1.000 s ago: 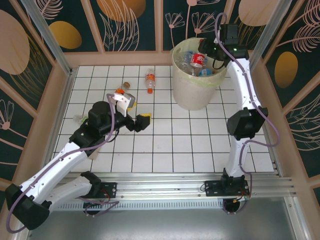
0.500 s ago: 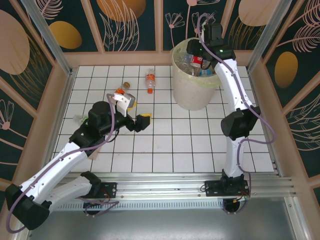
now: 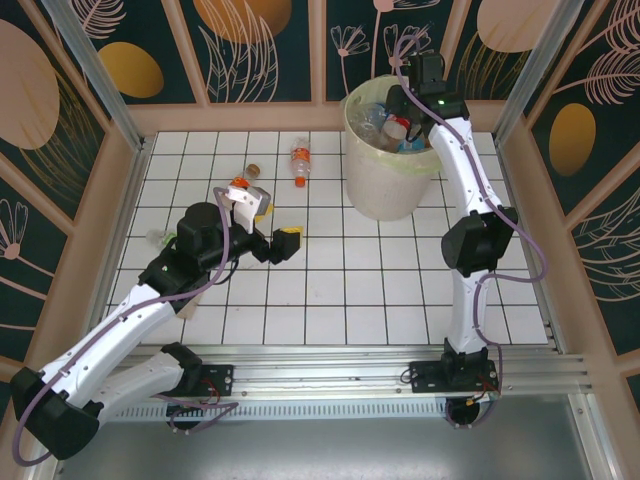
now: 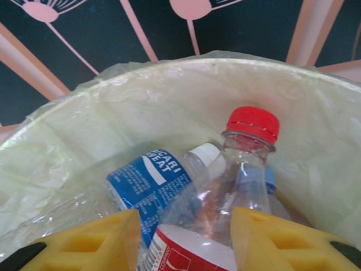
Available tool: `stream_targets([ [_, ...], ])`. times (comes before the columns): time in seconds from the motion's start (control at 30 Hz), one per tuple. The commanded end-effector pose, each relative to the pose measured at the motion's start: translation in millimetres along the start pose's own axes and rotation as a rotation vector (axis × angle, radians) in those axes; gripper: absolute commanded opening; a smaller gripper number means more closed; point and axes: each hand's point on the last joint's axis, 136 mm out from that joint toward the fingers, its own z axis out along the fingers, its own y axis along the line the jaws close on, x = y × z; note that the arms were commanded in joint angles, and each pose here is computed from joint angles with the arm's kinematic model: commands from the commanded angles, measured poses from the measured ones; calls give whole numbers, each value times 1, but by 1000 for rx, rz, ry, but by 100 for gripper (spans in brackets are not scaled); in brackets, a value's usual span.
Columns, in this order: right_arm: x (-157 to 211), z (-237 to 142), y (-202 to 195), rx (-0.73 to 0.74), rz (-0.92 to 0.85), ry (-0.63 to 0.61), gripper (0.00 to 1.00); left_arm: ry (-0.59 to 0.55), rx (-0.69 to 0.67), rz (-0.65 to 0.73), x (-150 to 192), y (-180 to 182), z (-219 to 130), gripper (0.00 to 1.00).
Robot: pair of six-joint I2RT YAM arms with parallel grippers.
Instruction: Put the plastic bottles in the bin
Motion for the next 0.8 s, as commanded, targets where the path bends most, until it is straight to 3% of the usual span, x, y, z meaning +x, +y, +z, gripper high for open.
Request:
stream_targets([
  [0.0, 11, -3, -11, 79, -30, 30, 47, 12, 16, -16, 4, -2, 2, 99],
  [0.1, -2, -17, -12, 89, -21, -8, 47, 11, 14, -19, 4, -2, 2, 99],
  [0.33, -16, -48, 34, -183, -23, -60, 48, 7, 13, -19, 3, -2, 2, 99],
  [0.43, -3, -43, 41, -258, 16, -7, 48, 3, 10, -18, 2, -2, 0, 99],
  [0.77, 48, -19, 27, -242, 102, 133, 47, -2, -16, -45, 0, 2, 0, 99],
])
